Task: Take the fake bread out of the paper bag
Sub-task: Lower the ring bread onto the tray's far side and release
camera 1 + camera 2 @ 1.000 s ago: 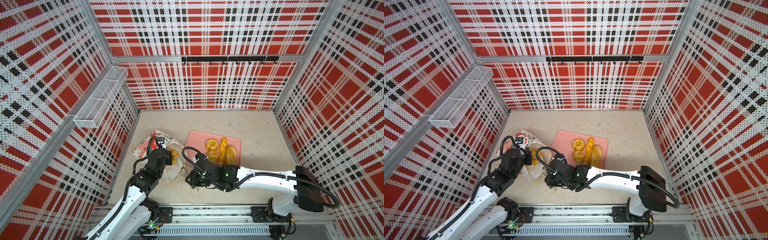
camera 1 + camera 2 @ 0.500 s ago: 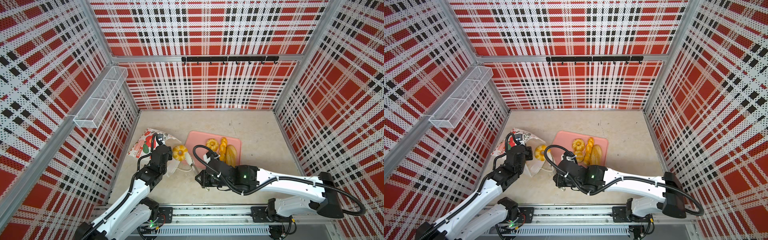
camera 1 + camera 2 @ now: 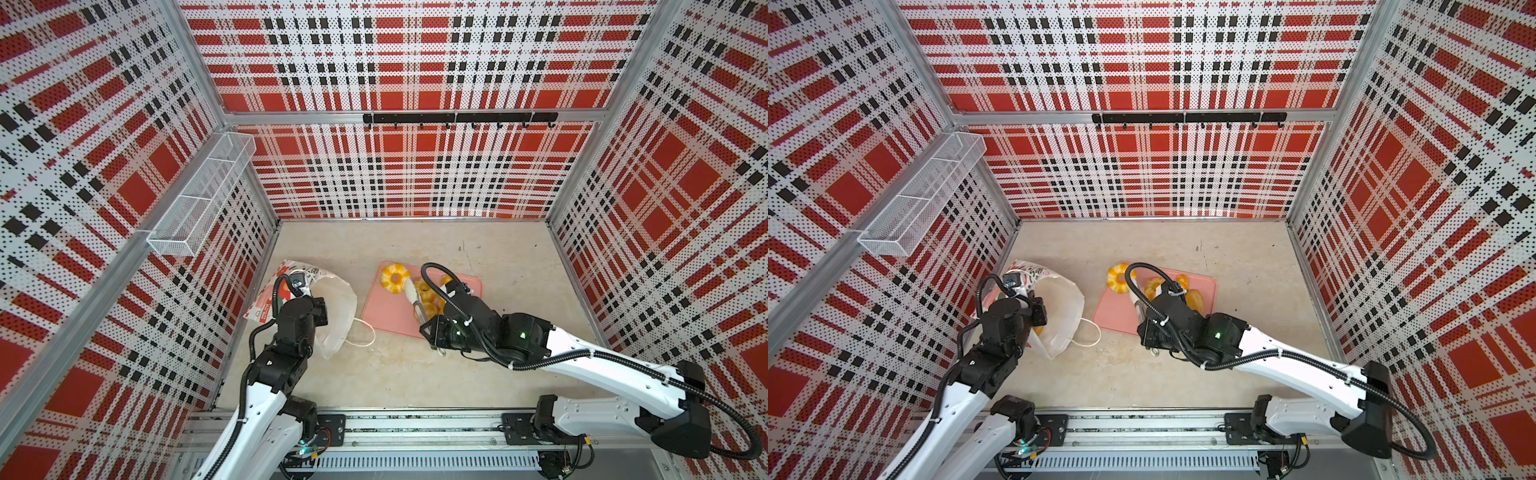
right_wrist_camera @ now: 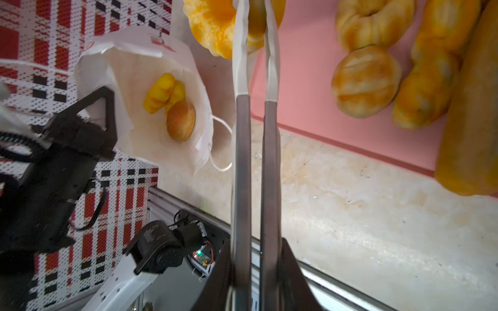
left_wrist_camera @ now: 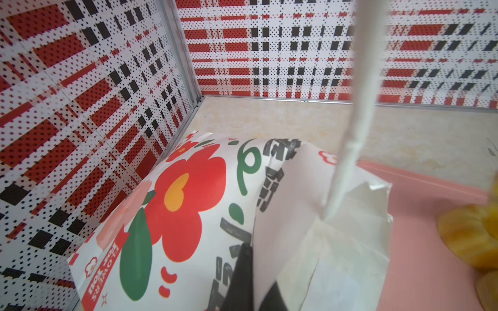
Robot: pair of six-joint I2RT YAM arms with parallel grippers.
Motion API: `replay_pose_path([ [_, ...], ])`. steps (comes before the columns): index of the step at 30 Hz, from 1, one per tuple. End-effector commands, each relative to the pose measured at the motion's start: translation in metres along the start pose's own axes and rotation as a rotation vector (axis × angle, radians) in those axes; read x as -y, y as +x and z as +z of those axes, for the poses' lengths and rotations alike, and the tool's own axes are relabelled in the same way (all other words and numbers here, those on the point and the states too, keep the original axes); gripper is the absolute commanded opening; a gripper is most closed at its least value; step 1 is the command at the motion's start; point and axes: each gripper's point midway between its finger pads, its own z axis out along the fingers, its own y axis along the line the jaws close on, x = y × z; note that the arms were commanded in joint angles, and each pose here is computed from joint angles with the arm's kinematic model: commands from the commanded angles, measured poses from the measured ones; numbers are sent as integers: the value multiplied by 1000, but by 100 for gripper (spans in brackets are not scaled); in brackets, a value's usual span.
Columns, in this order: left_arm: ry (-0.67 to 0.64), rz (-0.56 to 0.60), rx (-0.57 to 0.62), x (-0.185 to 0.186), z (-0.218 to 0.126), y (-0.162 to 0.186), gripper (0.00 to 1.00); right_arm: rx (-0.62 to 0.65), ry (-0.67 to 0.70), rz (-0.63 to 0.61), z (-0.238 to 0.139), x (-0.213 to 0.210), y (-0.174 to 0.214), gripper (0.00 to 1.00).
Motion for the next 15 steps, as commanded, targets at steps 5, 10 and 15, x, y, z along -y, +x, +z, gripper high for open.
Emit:
replay_pose_path([
  [5,129,44,-58,16,-13,13,0,-43,-38,-8,37,0,-23,0],
  [10,173,48,-75,23,-14,15,0,-87,-3,-5,64,9,-36,0],
  [15,195,40,-81,26,-16,17,0,-141,18,-4,90,16,-42,0],
])
